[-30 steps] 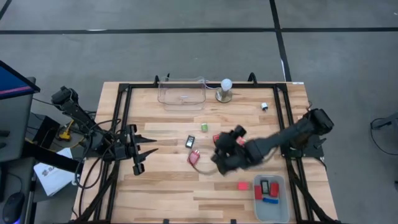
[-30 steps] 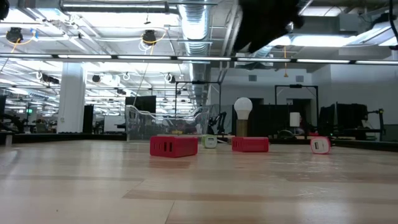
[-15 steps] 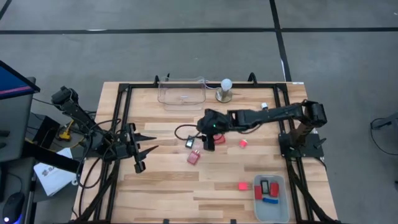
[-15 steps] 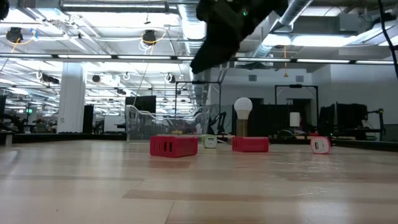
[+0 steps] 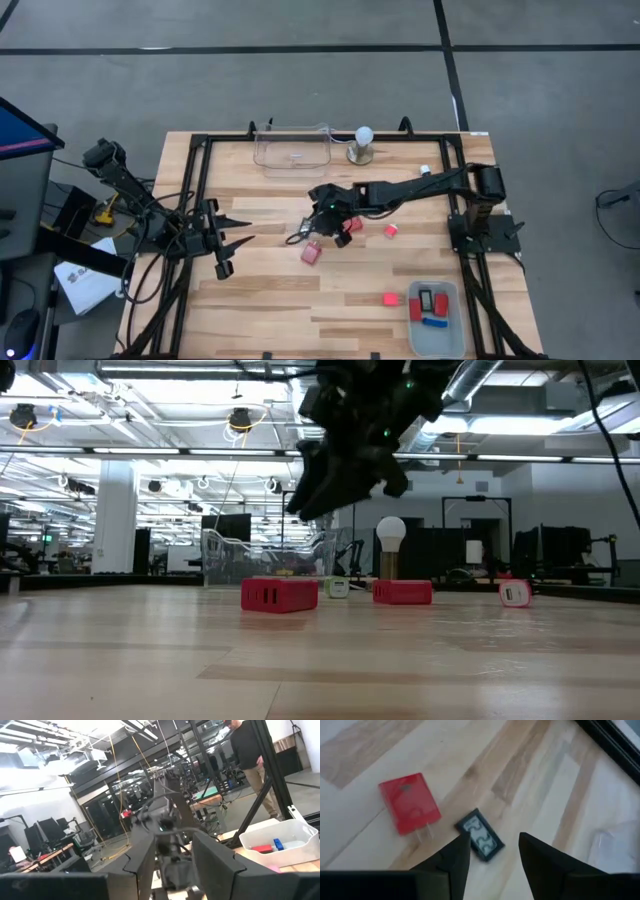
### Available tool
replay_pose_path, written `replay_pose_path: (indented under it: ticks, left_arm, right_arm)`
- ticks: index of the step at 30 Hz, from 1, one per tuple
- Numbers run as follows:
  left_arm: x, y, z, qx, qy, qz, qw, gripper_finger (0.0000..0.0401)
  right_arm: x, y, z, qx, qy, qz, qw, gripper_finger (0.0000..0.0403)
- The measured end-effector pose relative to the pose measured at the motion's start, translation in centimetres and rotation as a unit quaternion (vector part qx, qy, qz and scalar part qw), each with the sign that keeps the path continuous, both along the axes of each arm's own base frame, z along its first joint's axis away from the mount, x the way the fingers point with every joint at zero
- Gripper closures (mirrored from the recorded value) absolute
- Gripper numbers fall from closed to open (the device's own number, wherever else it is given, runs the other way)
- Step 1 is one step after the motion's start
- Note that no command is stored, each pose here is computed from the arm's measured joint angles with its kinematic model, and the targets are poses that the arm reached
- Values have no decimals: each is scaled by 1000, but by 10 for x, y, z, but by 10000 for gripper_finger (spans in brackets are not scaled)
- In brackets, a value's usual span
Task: Pick & Place Office items
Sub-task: Put the black digital clock into the gray bin
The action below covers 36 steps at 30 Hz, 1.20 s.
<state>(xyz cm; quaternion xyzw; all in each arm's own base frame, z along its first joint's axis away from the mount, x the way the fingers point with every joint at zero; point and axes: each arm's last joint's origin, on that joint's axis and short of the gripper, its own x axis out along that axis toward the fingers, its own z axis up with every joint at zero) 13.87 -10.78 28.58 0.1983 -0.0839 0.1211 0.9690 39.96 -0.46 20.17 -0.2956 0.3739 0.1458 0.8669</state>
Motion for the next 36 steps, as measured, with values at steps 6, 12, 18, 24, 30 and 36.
replay_pose_path:
  ticks: [6,12,18,24,30,36]
  left_arm:
    - [-1,5,-3,-21,30,91,995,272]
    - [-1,7,-10,-58,52,157,985,271]
    - [2,9,-14,-146,24,149,978,241]
    - [9,14,-20,-198,10,126,972,160]
    - [29,38,-32,-254,26,90,963,99]
    - [50,72,-50,-293,94,51,950,98]
  right_arm:
    - [-9,0,0,48,44,-82,995,259]
    - [-25,33,41,217,29,-97,971,276]
    - [-44,79,70,302,21,-102,948,278]
    - [-67,128,87,354,38,-77,931,257]
    - [-87,171,93,368,33,-74,926,232]
    - [-102,198,93,360,25,-72,930,225]
